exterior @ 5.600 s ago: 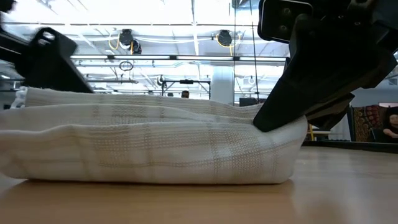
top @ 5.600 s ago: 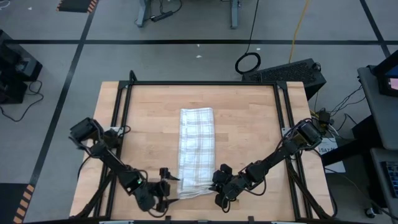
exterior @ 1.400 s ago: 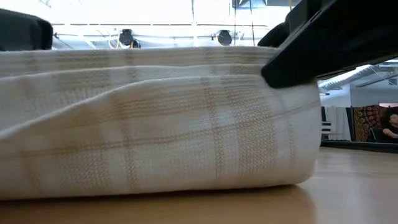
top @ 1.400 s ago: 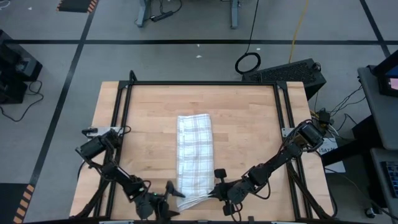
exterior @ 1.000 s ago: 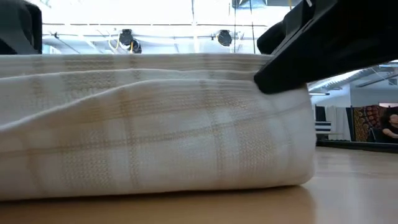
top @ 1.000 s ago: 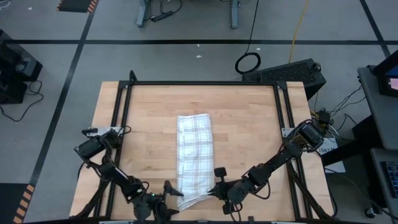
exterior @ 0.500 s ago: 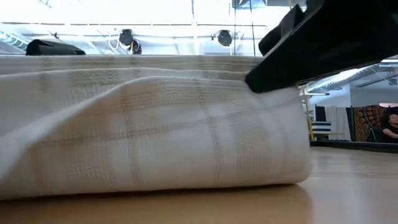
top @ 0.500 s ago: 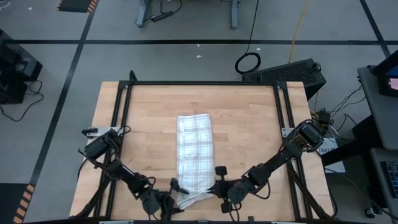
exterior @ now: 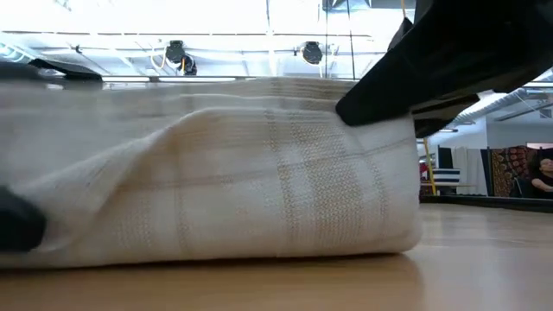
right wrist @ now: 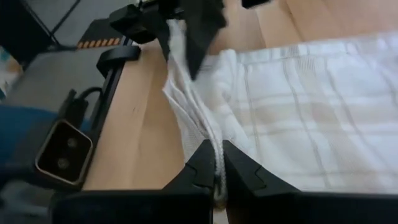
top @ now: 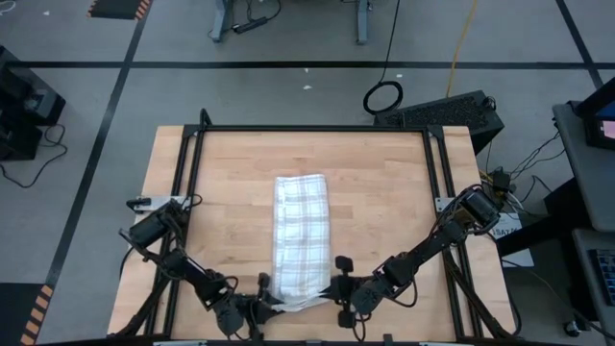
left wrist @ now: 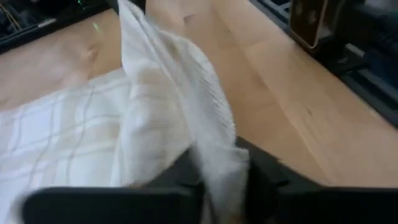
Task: Roll towel
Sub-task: Roll the white kitchen towel
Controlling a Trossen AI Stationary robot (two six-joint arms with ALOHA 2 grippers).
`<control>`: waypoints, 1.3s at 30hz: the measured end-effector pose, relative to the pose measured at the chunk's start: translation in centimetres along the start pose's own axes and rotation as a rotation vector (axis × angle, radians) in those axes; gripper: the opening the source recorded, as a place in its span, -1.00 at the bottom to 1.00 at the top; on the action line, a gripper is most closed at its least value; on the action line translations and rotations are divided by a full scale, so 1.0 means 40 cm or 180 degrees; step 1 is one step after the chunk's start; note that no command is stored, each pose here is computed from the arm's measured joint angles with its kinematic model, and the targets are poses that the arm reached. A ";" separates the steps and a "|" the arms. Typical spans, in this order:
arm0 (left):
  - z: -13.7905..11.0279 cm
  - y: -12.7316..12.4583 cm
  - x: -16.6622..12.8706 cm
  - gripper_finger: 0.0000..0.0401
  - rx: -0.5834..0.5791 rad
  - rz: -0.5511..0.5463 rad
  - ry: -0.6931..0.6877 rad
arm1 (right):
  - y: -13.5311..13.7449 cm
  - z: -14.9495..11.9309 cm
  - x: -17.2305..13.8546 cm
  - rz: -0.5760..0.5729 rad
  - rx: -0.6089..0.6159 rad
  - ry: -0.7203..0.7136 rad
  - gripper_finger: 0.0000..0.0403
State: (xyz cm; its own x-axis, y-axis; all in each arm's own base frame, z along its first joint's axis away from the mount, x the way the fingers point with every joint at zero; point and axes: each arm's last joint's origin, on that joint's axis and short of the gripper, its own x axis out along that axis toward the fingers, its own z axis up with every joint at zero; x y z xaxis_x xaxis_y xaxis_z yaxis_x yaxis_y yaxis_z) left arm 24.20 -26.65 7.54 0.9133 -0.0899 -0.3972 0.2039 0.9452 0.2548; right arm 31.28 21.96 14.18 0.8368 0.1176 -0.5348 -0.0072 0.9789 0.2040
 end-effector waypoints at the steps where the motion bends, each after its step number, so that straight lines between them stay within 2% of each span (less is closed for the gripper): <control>1: 0.005 -0.002 -0.005 -0.78 -0.0014 -0.0015 -0.0018 | 0.000 0.000 0.000 0.0004 0.0095 0.0002 -0.98; 3: 0.017 -0.006 -0.016 -0.91 -0.0146 -0.0042 -0.0067 | 0.001 0.000 0.000 0.0014 0.0317 0.0004 -0.98; 7: 0.041 0.005 -0.038 -0.85 -0.0503 -0.0054 -0.0116 | 0.001 0.000 0.000 0.0019 0.0917 0.0008 -0.98; 11: 0.022 0.027 -0.054 -0.88 -0.0753 0.0018 0.0109 | 0.001 0.001 0.000 0.0024 0.1374 0.0004 -0.98; 14: 0.000 0.049 -0.053 -0.92 -0.0975 0.0123 0.0233 | 0.000 0.002 0.001 0.0011 0.1462 -0.0011 -0.98; 20: -0.009 0.068 -0.044 -0.93 -0.1613 -0.0065 0.0241 | -0.006 0.006 0.004 -0.0003 0.1493 -0.0034 -0.91; 23: -0.006 0.067 -0.043 -0.93 -0.1715 -0.0105 0.0223 | -0.010 0.012 0.006 -0.0009 0.1306 -0.0072 -0.71; 26: -0.010 0.073 -0.040 -0.93 -0.1913 -0.0070 0.0256 | -0.010 0.009 0.004 -0.0101 0.0880 -0.0102 -0.45; 32: -0.020 0.085 -0.038 -0.93 -0.2328 -0.0011 0.0285 | 0.021 -0.034 -0.021 -0.0329 0.0364 0.0008 0.04; 35: -0.019 0.086 -0.036 -0.93 -0.2385 -0.0060 0.0300 | 0.056 -0.059 -0.046 -0.0421 0.0164 -0.0099 0.20; 39: -0.016 0.085 -0.035 -0.93 -0.2482 -0.0095 0.0274 | 0.097 -0.087 -0.074 -0.0373 0.0052 -0.0161 0.31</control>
State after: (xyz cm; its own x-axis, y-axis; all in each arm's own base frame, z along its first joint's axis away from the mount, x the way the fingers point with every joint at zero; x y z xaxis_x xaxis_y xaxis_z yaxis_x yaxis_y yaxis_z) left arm 23.38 -23.12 8.42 0.8743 -0.1242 -0.4692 -0.1077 0.8930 -0.4370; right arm 26.88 25.99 13.73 0.8579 -0.0065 -0.5137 0.1010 0.9826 0.1561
